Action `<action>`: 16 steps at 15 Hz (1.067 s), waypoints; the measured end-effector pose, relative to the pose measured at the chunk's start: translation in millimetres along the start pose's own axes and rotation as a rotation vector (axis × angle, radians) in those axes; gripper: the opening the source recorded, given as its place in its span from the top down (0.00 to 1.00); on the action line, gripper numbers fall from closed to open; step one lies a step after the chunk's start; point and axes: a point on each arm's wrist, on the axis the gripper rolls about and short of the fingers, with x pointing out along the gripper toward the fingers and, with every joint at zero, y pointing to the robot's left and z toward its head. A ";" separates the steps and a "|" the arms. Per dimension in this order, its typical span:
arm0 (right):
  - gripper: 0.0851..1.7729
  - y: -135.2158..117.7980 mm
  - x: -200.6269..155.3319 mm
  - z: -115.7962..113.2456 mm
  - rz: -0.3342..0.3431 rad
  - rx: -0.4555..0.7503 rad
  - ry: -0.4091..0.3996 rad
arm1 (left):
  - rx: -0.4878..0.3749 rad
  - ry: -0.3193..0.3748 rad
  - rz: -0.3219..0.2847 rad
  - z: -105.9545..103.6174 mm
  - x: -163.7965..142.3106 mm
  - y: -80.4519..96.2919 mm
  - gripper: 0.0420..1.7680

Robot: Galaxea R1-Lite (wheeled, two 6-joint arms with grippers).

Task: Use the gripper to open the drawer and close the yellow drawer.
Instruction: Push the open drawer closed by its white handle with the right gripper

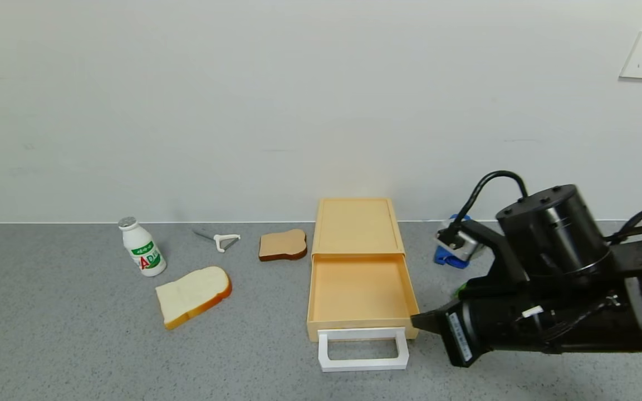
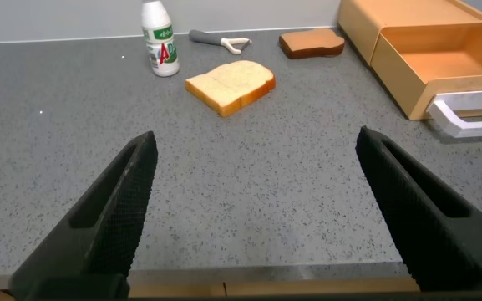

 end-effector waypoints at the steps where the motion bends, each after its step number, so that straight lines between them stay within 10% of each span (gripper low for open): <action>1: 0.98 7.7 13.5 -1.9 0.002 0.001 0.002 | 0.000 0.000 0.000 0.0 0.0 0.0 0.03; 16: 0.98 41.5 124.3 -28.1 -0.141 0.061 0.027 | 0.000 0.000 0.000 0.0 0.0 0.0 0.03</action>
